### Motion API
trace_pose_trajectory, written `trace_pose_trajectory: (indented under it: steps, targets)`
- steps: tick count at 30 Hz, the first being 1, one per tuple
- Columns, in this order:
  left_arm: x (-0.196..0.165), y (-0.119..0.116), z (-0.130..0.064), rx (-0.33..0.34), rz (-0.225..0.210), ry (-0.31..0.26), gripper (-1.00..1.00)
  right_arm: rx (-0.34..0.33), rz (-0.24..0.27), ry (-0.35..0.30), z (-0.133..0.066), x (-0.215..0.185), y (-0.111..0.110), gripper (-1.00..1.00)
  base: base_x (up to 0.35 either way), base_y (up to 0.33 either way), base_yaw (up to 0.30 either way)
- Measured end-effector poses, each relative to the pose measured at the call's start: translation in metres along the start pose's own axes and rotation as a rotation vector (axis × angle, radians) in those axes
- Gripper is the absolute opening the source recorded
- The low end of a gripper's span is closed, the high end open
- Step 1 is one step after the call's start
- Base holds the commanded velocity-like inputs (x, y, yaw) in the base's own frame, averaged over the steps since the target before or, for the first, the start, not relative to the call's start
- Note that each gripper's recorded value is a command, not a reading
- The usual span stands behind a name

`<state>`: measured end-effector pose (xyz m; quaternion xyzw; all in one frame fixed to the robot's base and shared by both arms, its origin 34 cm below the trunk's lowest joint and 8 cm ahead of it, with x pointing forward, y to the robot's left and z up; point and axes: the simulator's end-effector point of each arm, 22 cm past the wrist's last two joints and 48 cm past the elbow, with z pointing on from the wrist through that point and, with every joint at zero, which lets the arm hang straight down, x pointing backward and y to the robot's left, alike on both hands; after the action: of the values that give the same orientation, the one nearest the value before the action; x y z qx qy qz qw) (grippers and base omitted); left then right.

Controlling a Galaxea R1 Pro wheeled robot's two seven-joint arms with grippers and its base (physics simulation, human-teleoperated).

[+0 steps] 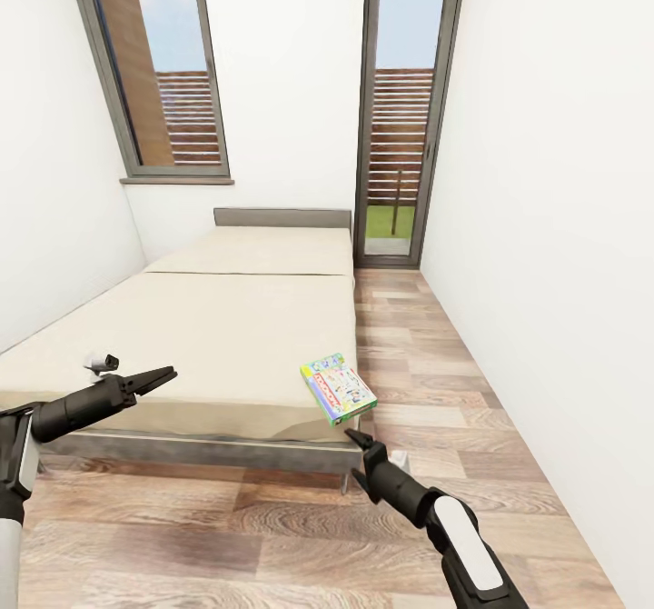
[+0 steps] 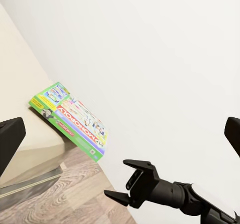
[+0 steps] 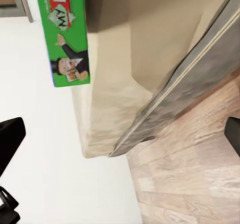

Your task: Put all the toys in the child's room - the three board games (two on the bed and one on the table), the two jigsaw puzzles on the table, and the tennis ball on the table - inside the toy box on the table in the child's room.

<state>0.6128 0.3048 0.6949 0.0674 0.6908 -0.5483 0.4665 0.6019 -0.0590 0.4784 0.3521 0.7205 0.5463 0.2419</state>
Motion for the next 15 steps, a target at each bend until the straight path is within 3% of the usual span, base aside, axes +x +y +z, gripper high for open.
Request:
trace_pose_trajectory:
  steps: [15]
  targets:
    - [0.0, 0.0, 0.0, 0.001, -0.001, 0.0, 1.0, -0.117, -0.003, -0.005, -0.002, -0.002, 0.025, 1.0, 0.0, 0.0, 0.0]
